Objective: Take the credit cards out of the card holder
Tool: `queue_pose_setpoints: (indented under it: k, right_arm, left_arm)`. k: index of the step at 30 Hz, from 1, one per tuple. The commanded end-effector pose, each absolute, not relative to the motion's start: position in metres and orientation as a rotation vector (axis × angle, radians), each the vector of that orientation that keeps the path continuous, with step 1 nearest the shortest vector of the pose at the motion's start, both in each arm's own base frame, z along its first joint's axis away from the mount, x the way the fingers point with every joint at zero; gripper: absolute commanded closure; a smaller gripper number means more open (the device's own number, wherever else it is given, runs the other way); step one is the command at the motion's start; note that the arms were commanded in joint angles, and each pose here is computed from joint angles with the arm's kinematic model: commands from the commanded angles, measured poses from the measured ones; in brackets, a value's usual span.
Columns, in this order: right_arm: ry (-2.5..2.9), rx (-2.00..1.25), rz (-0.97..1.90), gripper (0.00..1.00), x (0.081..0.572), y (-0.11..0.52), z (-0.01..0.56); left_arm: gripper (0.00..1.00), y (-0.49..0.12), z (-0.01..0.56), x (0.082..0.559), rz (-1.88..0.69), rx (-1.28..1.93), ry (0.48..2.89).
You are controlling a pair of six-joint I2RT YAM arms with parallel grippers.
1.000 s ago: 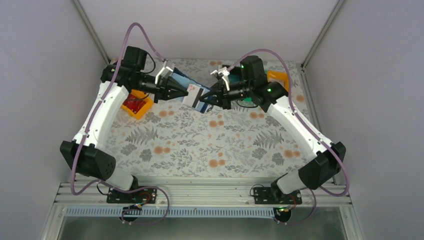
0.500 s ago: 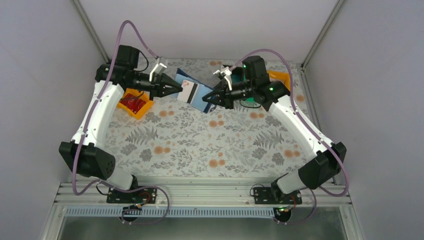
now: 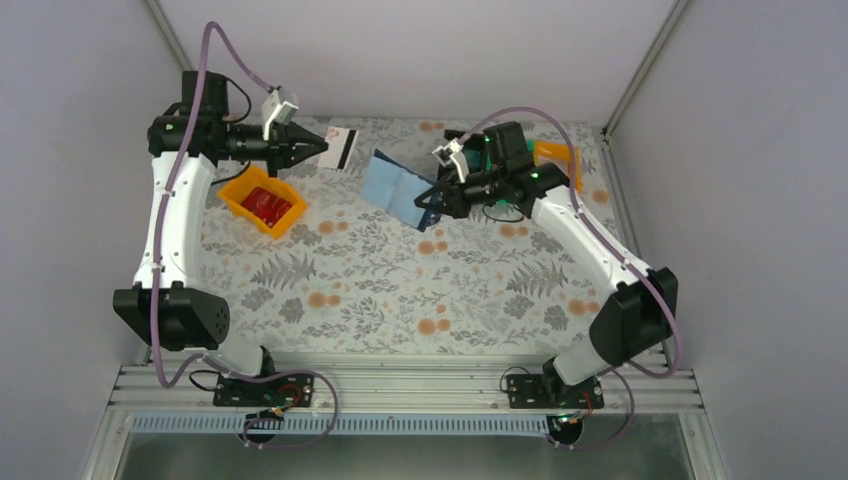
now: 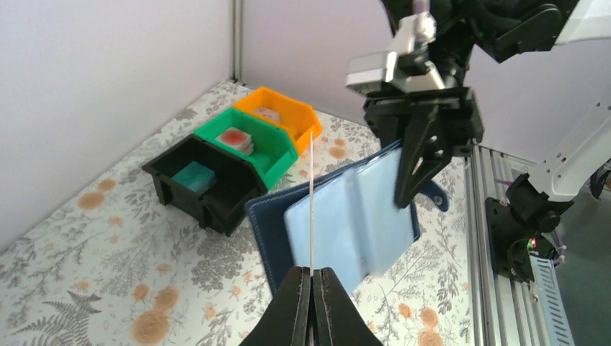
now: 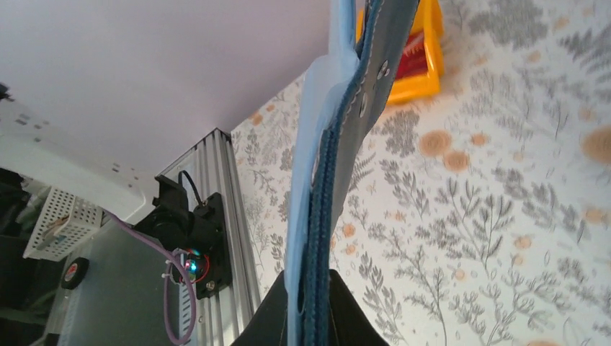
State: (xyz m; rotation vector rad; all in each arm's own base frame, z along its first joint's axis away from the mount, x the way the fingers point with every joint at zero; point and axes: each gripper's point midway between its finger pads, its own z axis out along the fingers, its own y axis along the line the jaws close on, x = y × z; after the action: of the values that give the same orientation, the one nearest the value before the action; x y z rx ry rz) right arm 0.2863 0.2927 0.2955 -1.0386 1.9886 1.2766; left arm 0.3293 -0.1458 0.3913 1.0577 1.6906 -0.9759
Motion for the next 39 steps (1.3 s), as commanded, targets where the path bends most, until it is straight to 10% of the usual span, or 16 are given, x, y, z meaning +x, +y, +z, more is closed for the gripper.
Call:
queue_pose_setpoints:
  k: [1, 12, 16, 27, 39]
  right_arm:
    - [2.266, -0.905, 1.370, 0.96, 0.294, 0.294, 0.236]
    - [2.814, -0.785, 1.527, 0.93, 0.268, 0.308, 0.072]
    - [2.870, -0.732, 1.273, 0.56, 0.298, 0.296, 0.067]
    - [2.491, -0.643, 0.596, 0.02, 0.377, 0.224, 0.242]
    - [1.501, -0.993, 1.064, 0.02, 0.260, 0.258, 0.494]
  left_arm:
    - [0.97, -0.146, 0.387, 0.325, -0.944, 1.069, 1.695]
    - [0.98, -0.166, 0.371, 0.313, -0.964, 1.094, 1.731]
    - [0.97, -0.186, 0.361, 0.306, -0.881, 1.169, 1.763]
    - [0.98, -0.212, 0.382, 0.293, -0.893, 1.300, 1.695]
    - [0.98, -0.234, 0.445, 0.306, -0.783, 1.348, 1.605]
